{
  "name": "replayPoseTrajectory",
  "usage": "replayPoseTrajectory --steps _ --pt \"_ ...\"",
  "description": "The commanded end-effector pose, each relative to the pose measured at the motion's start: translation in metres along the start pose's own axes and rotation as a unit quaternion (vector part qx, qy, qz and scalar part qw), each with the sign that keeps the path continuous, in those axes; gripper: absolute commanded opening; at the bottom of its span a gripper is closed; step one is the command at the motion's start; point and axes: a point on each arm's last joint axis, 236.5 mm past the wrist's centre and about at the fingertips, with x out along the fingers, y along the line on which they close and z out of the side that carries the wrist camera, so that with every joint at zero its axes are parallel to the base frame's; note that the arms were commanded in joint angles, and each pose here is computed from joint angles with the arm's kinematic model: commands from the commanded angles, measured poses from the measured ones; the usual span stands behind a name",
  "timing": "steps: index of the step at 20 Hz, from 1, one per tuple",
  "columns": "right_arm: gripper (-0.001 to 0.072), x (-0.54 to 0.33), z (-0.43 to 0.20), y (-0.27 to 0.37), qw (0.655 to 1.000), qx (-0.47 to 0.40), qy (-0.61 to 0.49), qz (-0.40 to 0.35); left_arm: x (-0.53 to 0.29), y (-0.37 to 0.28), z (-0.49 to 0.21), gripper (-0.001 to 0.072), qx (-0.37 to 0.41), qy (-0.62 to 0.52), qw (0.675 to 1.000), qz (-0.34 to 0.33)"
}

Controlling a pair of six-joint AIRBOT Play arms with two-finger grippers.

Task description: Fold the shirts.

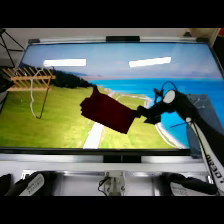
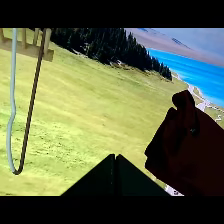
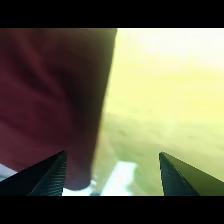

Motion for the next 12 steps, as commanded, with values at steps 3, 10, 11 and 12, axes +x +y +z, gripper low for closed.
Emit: replayPoseTrajectory --steps 3,10,11,12 --pt "0.0667 0.046 0.009 0.018 0.996 0.064 -0.024 0.049 0.000 0.000 0.000 0.0035 0.011 -0.001 1.000 0.001" --pt "0.0147 0.026 0.037 0.097 0.979 -0.065 -0.074 0.176 0.000 -0.001 0.000 0.0035 0.008 -0.001 1.000 -0.002" --pt "0.0071 0.005 0.046 0.117 0.970 -0.103 -0.090 0.202 0.000 -0.001 0.000 0.0035 0.008 -0.001 1.000 -0.002" --pt "0.0071 -0.020 0.056 0.132 0.959 -0.141 -0.110 0.221 0.000 -0.001 0.000 0.0035 0.007 -0.001 1.000 -0.003"
